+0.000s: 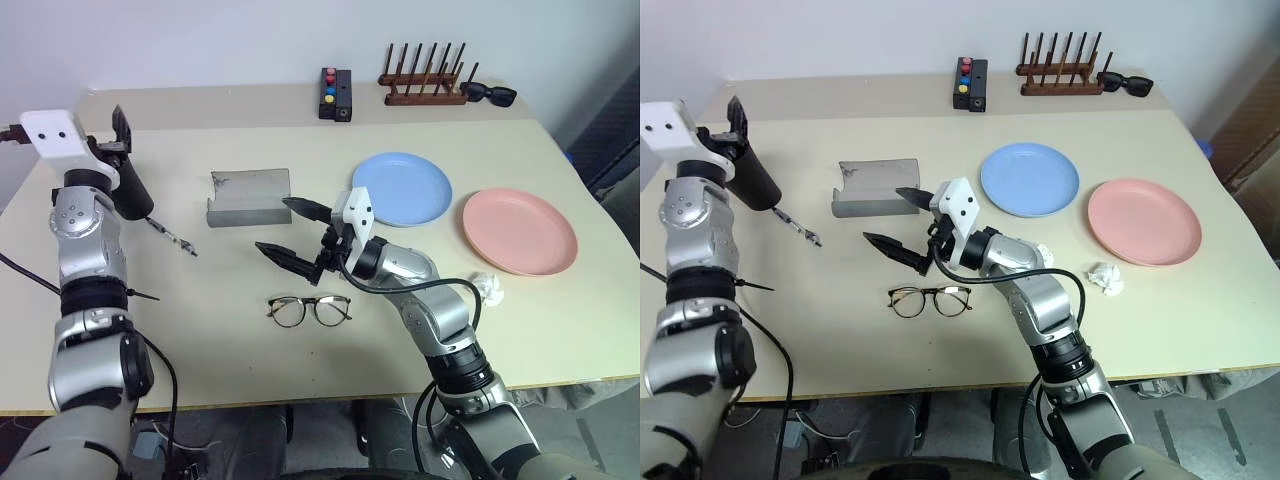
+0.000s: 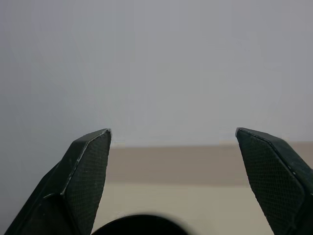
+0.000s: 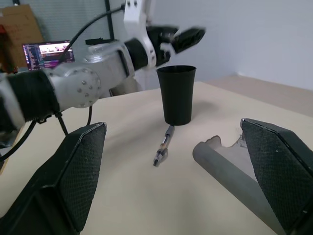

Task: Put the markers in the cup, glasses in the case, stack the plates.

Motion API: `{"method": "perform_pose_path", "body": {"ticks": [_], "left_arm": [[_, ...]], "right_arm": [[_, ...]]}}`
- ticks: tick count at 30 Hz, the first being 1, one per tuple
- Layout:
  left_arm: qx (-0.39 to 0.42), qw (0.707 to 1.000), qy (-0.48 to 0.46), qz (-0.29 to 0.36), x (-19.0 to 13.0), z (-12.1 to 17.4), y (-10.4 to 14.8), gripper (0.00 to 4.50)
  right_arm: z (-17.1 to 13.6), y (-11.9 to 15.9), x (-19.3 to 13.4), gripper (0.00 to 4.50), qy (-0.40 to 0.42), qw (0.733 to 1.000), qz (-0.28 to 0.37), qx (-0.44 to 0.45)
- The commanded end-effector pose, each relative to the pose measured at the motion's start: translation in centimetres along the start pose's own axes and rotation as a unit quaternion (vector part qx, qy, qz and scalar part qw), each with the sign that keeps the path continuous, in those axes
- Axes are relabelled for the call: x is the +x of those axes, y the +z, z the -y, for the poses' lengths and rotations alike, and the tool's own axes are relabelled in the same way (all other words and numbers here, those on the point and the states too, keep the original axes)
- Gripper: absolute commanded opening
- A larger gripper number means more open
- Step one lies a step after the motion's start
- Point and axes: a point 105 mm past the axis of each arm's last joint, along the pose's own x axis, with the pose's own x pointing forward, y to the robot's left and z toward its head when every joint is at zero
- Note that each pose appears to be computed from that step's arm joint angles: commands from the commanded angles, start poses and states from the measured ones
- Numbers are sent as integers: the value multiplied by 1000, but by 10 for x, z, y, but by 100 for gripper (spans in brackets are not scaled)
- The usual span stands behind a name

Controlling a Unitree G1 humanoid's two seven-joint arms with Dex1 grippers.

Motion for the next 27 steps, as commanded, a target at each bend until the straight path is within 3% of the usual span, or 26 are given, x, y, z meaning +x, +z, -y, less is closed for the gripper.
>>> {"method": "perform_pose_path", "body": {"ticks": [1, 8, 13, 17, 27], "left_arm": [[10, 1000, -15, -9, -15, 19, 21, 416], [-3, 986, 47, -161, -61, 28, -15, 416], [-40, 954, 110, -276, -84, 32, -49, 416], [-73, 911, 171, -368, -93, 34, -77, 416], [-82, 847, 254, -460, -84, 22, -116, 416]], "right_arm": [[-2, 16, 0, 450, 1, 999, 30, -13], [-2, 14, -3, 450, 2, 1000, 26, -11], [-3, 13, -1, 450, 8, 1000, 26, -9], [-3, 12, 0, 450, 12, 1000, 24, -7], [-2, 11, -1, 450, 5, 1000, 22, -11]]}}
